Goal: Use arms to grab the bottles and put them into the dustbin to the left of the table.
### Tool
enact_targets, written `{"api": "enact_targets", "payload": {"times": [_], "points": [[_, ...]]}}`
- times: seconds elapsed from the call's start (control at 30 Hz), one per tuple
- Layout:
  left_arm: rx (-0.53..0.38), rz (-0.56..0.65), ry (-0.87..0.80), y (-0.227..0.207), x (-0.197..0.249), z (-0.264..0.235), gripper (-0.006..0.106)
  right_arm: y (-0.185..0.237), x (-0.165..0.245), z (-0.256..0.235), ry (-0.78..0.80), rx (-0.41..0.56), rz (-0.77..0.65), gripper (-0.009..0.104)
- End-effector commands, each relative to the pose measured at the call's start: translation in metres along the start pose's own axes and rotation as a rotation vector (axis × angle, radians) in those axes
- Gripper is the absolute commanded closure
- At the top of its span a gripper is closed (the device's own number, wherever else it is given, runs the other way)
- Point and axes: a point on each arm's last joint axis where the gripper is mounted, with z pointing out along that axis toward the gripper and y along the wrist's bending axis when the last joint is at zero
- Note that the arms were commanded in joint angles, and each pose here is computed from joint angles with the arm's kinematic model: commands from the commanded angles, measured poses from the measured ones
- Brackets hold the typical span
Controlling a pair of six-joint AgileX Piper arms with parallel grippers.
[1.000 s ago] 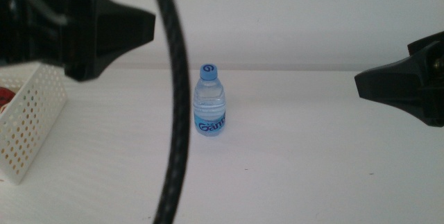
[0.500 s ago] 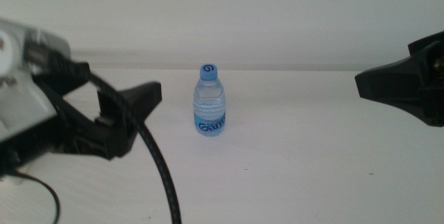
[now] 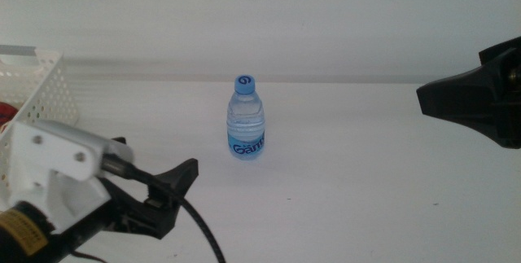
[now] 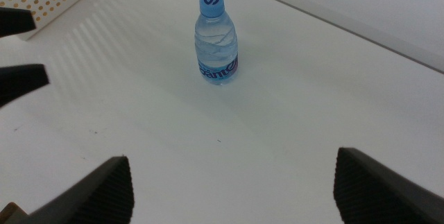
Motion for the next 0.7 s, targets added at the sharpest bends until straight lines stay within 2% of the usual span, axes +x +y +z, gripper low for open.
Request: {"api": "enact_targets", "payload": {"times": [0.0, 0.37, 0.67], "points": [[-0.008, 0.031, -0.028, 0.002, 0.001, 0.008, 0.007, 0.000, -0.001, -0.003, -0.013, 0.005, -0.017, 0.018], [-0.029, 0.047, 0.038, 0.005, 0.017, 0.033, 0.007, 0.000, -0.001, -0.003, -0.013, 0.005, -0.017, 0.018], [-0.043, 0.051, 0.015, 0.009, 0.030, 0.058, 0.007, 0.000, -0.001, -0.003, -0.013, 0.005, -0.017, 0.018]]}}
